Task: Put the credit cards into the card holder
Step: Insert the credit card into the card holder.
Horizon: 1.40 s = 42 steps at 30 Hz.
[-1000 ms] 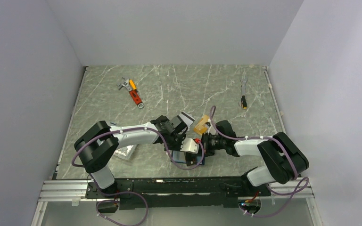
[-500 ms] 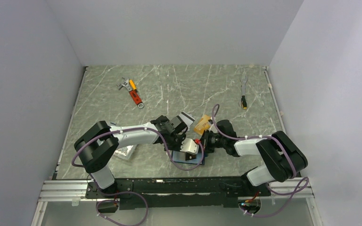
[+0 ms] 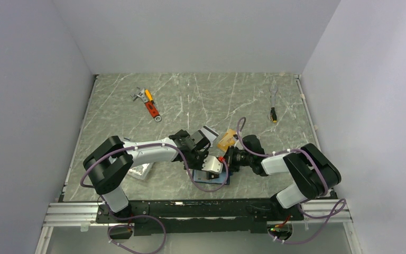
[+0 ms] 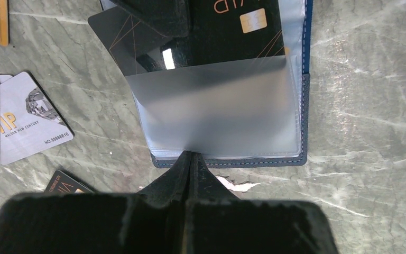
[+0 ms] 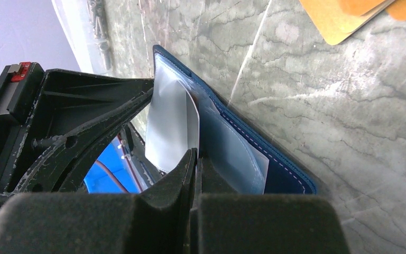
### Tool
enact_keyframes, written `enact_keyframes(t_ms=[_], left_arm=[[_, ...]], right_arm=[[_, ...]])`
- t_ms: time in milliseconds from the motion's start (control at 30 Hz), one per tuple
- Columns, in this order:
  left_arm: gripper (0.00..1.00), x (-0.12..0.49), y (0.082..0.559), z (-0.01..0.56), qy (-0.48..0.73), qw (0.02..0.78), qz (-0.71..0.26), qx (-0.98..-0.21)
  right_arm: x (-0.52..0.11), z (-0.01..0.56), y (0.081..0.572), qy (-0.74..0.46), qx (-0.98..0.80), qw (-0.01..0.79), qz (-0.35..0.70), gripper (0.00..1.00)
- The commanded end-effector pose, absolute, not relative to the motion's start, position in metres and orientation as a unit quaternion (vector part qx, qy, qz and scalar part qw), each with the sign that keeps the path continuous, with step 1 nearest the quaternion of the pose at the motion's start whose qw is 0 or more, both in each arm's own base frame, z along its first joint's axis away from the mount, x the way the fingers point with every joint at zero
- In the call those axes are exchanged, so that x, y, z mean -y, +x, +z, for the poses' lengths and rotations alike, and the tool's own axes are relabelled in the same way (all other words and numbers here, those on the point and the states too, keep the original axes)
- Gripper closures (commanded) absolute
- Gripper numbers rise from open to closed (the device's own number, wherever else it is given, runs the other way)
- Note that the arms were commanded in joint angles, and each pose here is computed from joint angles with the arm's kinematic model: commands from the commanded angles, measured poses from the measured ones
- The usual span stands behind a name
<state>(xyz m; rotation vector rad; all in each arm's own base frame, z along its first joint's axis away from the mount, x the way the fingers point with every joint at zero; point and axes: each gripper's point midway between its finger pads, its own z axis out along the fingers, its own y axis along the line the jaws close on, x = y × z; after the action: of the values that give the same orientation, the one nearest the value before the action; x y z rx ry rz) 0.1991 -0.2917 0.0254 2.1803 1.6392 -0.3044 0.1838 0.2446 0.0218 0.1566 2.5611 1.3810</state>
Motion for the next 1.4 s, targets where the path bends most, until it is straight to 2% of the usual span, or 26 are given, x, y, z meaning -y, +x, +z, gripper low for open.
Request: enact_keyframes(t_ms=[0,67,167,333,600,700,867,1033,1233,1367], left_arm=[[0.98,0.287,0.190,0.023,0.787,0.176,-0.112,-0.581],[0.98,0.288,0.190,0.024,0.786,0.176,-0.114,-0.582],[0.98,0.288,0.189,0.026,0.786,0.173,-0.114,-0.583],[0.99,0.287,0.190,0.028,0.785,0.174,-0.113,-0.584],[1.00,0.286,0.200,0.038,0.769,0.197,-0.123,-0.596],[1.00,0.288,0.199,0.041,0.767,0.207,-0.130,-0.594],[1.00,0.295,0.189,0.060,0.767,0.241,-0.159,-0.573],[1.00,0.312,0.176,0.078,0.772,0.261,-0.181,-0.551],[1.00,0.319,0.155,0.052,0.801,0.233,-0.181,-0.521],[1.00,0.316,0.157,0.034,0.802,0.225,-0.171,-0.527]], right_arm=[[-0.237,0.002,0.177,0.049,-0.893,0.116,0.432,0.96],[-0.239,-0.001,0.170,0.040,-0.900,0.105,0.420,0.89],[-0.235,-0.006,0.165,0.037,-0.917,0.101,0.384,0.70],[-0.226,-0.006,0.158,0.042,-0.932,0.093,0.348,0.48],[-0.206,0.005,0.154,0.063,-0.949,0.103,0.291,0.28],[-0.209,0.013,0.156,0.062,-0.949,0.108,0.289,0.26],[-0.217,0.017,0.160,0.063,-0.944,0.109,0.305,0.35],[-0.224,0.012,0.166,0.070,-0.942,0.103,0.312,0.35],[-0.229,0.016,0.170,0.073,-0.937,0.096,0.327,0.32],[-0.228,0.020,0.173,0.072,-0.938,0.091,0.328,0.30]])
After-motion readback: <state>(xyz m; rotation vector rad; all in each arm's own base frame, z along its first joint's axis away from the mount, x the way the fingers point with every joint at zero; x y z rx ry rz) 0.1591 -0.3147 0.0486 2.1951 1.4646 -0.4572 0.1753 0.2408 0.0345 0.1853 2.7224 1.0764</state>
